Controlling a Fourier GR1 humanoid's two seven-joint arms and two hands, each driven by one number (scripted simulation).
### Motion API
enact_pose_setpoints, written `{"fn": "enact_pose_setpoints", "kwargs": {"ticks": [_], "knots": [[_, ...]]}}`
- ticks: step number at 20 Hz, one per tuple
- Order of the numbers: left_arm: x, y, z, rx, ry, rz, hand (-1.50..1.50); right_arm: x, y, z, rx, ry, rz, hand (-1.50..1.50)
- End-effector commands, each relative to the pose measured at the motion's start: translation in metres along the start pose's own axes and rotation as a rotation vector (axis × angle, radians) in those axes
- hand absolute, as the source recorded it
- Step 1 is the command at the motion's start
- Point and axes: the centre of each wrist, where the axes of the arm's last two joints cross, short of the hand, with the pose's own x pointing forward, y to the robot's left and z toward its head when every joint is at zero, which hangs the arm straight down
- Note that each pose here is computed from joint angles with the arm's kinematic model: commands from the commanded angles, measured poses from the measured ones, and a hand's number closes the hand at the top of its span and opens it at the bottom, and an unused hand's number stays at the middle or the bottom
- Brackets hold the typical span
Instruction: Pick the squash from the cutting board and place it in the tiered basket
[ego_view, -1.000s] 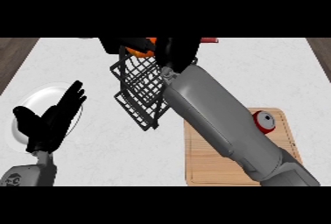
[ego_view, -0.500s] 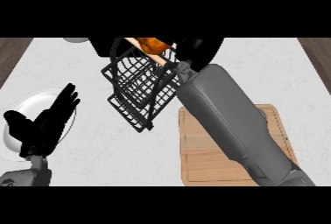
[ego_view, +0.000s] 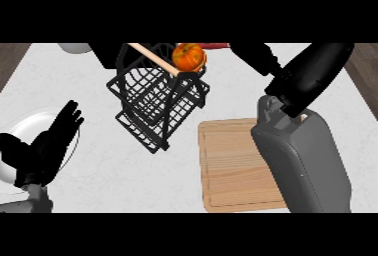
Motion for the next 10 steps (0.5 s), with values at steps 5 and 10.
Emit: {"fn": "enact_pose_setpoints", "kwargs": {"ticks": [5,10], "knots": [[0.008,-0.007,0.003,0.004,0.002,0.014,0.00,0.002,-0.126,-0.007,-0.056,0.033,0.046,-1.50],[0.006,-0.009,-0.006,-0.025,-0.029,-0.009,0.00,0.009,-0.187,-0.007,-0.049,0.008,0.047,-1.50]]}}
